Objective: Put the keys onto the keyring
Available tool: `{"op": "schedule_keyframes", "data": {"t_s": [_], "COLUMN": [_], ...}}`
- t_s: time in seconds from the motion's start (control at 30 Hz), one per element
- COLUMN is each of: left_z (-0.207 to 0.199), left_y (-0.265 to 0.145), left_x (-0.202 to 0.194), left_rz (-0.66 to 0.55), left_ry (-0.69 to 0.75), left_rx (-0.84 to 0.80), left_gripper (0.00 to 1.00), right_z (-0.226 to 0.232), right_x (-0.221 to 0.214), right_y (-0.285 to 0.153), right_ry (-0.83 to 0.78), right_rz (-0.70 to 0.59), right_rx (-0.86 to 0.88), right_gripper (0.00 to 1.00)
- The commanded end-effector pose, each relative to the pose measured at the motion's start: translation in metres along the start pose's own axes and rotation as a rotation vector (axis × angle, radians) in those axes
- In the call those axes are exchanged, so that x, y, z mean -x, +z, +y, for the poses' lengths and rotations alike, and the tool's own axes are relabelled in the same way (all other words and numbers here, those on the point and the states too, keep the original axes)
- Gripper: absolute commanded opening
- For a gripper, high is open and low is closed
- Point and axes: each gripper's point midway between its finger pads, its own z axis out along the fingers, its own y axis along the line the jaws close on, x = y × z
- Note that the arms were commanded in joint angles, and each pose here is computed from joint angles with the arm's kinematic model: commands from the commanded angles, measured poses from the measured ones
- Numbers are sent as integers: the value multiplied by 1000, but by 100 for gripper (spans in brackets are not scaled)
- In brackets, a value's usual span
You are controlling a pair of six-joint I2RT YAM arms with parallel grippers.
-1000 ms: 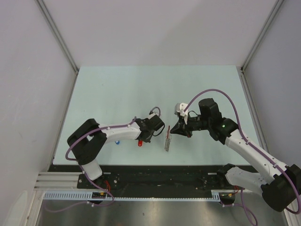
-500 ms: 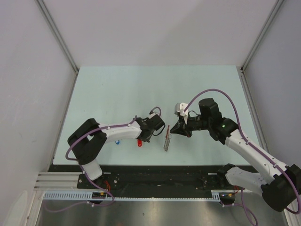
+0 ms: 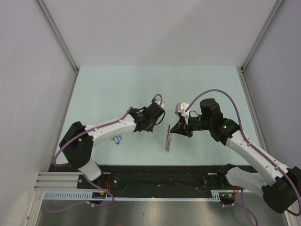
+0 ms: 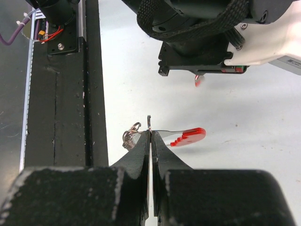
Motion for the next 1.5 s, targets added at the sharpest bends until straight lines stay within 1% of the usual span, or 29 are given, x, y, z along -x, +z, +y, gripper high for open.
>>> {"op": "schedule_keyframes", "data": {"t_s": [0.0,0.17,0.3,0.47,0.57,0.63,0.73,0.77,0.83,0.87,0.9,1.07,1.17,1.23,1.27,1.33,1.37,1.4,1.43,1.47], "left_z": [0,8,18,23,29,30,23,17,12,8,5,-10,-12,-7,-7,-4,0,3,6,9], "left_y": [-9,-4,-12,-17,-18,-15,-5,-1,11,15,21,38,42,35,32,30,16,13,16,2], "left_x": [-2,-36,-63,-86,-93,-91,-86,-78,-76,-64,-65,-34,-18,-8,-5,-8,2,3,-7,3], "left_rz": [14,131,239,345,382,384,389,369,374,343,353,275,222,167,141,92,25,-7,-30,-102], "left_ry": [22,61,102,142,156,163,186,184,209,206,223,251,236,201,166,107,45,9,-29,-85], "left_rx": [-47,-25,-4,6,26,27,8,-9,-14,-25,-28,-58,-47,-35,-35,-46,-63,-70,-83,-112], "left_gripper": [1,0,0,0,0,0,1,1,6,8,13,27,35,40,45,49,52,54,55,58], "right_z": [-1,-2,-2,-1,-1,0,0,0,1,1,1,1,2,2,1,2,2,2,2,2], "right_x": [28,28,27,27,28,28,28,29,29,29,29,28,29,29,29,28,27,28,27,26], "right_y": [-5,-5,-4,-4,-5,-6,-6,-7,-7,-7,-7,-8,-8,-8,-8,-7,-5,-4,-3,-2], "right_ry": [-59,-57,-56,-57,-59,-59,-61,-63,-64,-65,-66,-68,-70,-68,-69,-70,-64,-65,-62,-55], "right_rz": [-65,-64,-63,-63,-65,-64,-64,-65,-63,-63,-62,-56,-57,-56,-56,-52,-49,-50,-48,-46], "right_rx": [-13,-15,-16,-13,-15,-16,-20,-20,-23,-23,-28,-35,-35,-38,-42,-39,-37,-34,-32,-28], "right_gripper": [0,0,0,0,0,0,0,0,0,0,0,0,0,0,0,0,0,0,0,0]}}
